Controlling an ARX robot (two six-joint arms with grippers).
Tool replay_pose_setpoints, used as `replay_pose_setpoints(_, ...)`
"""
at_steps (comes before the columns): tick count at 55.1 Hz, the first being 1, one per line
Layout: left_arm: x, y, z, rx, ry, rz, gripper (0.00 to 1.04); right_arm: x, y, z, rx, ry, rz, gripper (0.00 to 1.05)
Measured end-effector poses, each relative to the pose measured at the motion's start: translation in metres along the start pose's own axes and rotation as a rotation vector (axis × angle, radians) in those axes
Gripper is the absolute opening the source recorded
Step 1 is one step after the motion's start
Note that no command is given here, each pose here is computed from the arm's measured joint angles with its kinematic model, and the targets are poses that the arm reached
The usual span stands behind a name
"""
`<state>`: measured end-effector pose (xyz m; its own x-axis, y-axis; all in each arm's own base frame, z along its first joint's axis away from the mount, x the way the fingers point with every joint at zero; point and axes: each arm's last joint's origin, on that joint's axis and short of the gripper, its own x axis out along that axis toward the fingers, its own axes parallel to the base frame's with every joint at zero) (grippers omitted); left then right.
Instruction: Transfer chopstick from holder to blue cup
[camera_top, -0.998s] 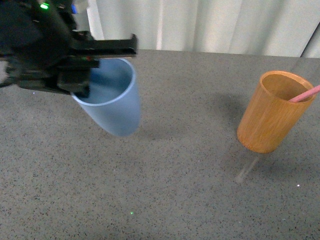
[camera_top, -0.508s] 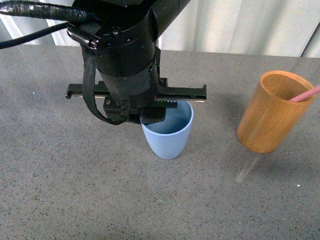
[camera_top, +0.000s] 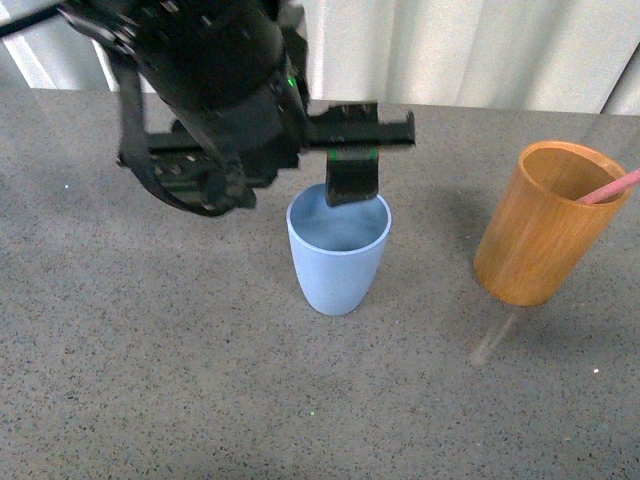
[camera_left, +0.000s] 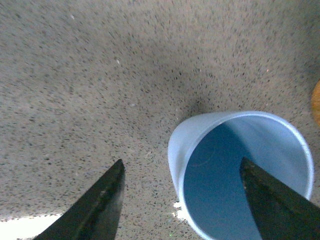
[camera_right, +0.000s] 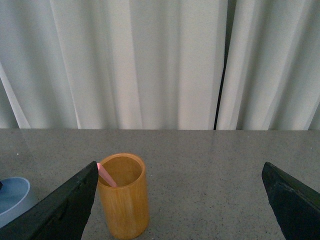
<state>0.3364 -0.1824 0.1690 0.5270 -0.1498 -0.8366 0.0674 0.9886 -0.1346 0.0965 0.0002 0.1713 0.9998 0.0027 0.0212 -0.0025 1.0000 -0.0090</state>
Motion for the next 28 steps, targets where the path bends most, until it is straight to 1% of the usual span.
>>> replay_pose_setpoints(3,-0.018,0.012,0.005,-0.017,-0.049,-0.019,0.84,0.000,0.000,0.000,0.000,0.000,0.000,0.95)
replay_pose_setpoints(4,-0.027,0.019,0.007,-0.030,-0.071,-0.030,0.90,0.000,0.000,0.000,0.000,0.000,0.000,0.95)
replay_pose_setpoints(7,-0.045,0.035,0.008,-0.051,-0.134,-0.036,0.99,0.000,0.000,0.000,0.000,0.000,0.000,0.95)
replay_pose_setpoints(10,-0.067,0.055,0.008,-0.090,-0.218,-0.085,0.97,0.000,0.000,0.000,0.000,0.000,0.000,0.95)
replay_pose_setpoints(13,-0.087,0.073,0.005,-0.115,-0.322,-0.133,0.98,0.000,0.000,0.000,0.000,0.000,0.000,0.95)
replay_pose_setpoints(14,-0.089,0.076,0.004,-0.115,-0.358,-0.128,0.96,0.000,0.000,0.000,0.000,0.000,0.000,0.95)
replay_pose_setpoints(16,-0.101,0.089,0.001,-0.099,-0.562,-0.054,0.90,0.000,0.000,0.000,0.000,0.000,0.000,0.95)
replay_pose_setpoints(18,-0.108,0.101,-0.007,-0.079,-0.672,-0.005,0.84,0.000,0.000,0.000,0.000,0.000,0.001,0.95)
replay_pose_setpoints(19,-0.113,0.104,-0.007,-0.071,-0.735,0.001,0.82,0.000,0.000,0.000,0.000,0.000,0.001,0.95)
replay_pose_setpoints(22,-0.131,0.128,-0.026,-0.008,-0.912,0.034,0.72,0.000,0.000,0.000,0.000,0.000,0.001,0.95)
replay_pose_setpoints(23,-0.135,0.132,-0.030,-0.008,-0.935,0.042,0.70,0.000,0.000,0.000,0.000,0.000,-0.001,0.95)
replay_pose_setpoints(25,-0.144,0.146,-0.045,0.026,-0.987,0.055,0.63,0.000,0.000,0.000,0.000,0.000,-0.002,0.95)
replay_pose_setpoints(26,-0.146,0.150,-0.049,0.029,-0.996,0.063,0.61,0.000,0.000,0.000,0.000,0.000,-0.002,0.95)
replay_pose_setpoints(28,-0.150,0.157,-0.062,0.039,-1.018,0.089,0.54,0.000,0.000,0.000,0.000,0.000,-0.002,0.95)
